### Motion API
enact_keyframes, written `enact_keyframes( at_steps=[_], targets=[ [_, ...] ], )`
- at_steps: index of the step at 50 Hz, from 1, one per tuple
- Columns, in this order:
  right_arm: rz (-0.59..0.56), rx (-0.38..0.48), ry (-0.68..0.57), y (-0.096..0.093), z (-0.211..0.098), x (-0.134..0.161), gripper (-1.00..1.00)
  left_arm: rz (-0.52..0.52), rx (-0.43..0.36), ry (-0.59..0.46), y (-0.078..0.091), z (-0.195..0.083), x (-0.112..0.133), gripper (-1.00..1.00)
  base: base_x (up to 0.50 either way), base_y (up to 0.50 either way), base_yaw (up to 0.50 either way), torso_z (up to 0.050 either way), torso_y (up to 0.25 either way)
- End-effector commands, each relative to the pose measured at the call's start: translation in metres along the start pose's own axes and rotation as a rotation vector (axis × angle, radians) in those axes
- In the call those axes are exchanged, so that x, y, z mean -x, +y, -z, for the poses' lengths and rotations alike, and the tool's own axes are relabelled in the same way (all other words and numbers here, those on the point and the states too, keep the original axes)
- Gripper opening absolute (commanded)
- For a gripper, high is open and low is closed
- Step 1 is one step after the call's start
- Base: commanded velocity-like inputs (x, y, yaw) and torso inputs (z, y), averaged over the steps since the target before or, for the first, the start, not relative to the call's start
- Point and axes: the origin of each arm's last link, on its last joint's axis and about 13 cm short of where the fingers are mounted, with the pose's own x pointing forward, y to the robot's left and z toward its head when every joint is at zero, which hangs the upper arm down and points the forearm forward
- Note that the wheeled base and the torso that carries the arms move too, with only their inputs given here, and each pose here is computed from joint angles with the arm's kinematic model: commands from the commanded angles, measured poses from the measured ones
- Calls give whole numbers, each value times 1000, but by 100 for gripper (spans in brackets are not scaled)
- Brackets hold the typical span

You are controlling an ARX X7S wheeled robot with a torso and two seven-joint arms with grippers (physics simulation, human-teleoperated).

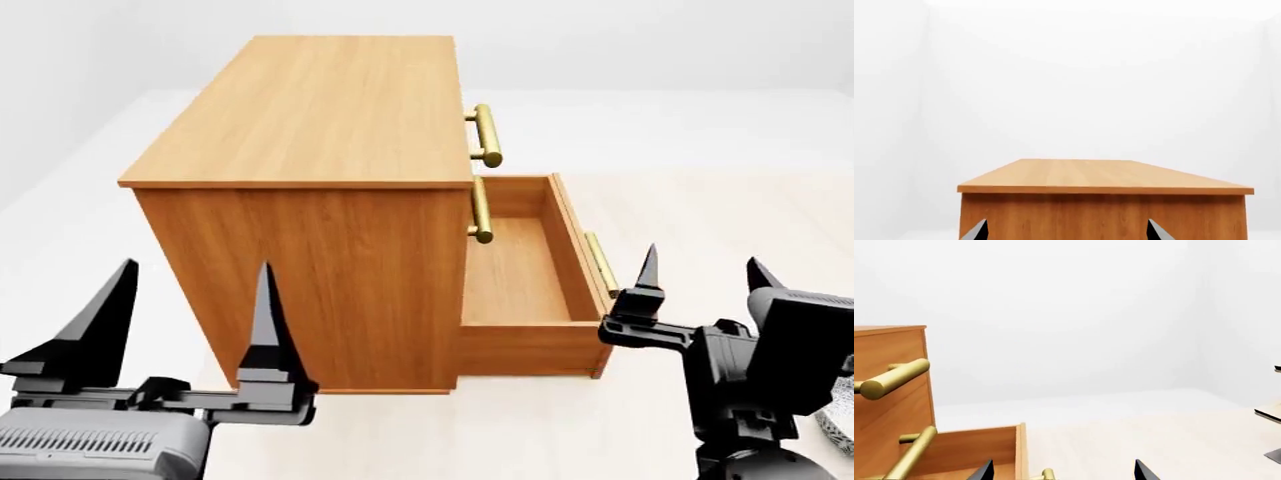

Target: Put the bowl on top of the cabinet.

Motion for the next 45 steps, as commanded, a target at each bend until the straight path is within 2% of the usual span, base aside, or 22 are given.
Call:
enact_keyframes(
  at_steps=[1, 8, 20, 37, 45],
  targets=[
    [108, 44, 17, -21, -15, -11, 100, -3, 1, -12, 1, 4, 4, 100, 0, 0, 0, 0, 0],
    [175, 62, 27, -32, -25, -15, 100, -2, 1, -15, 1, 3, 4, 100, 0, 0, 0, 0, 0],
    [289, 103, 120, -52, -26, -28, 100, -2, 1, -15, 0, 3, 4, 100, 0, 0, 0, 0, 0],
    [364, 171, 171, -69, -26, -44, 100, 1, 3, -15, -1, 3, 4, 100, 0, 0, 0, 0, 0],
    [376, 175, 201, -76, -21, -49, 100, -3, 3, -14, 0, 4, 4, 100, 0, 0, 0, 0, 0]
  ],
)
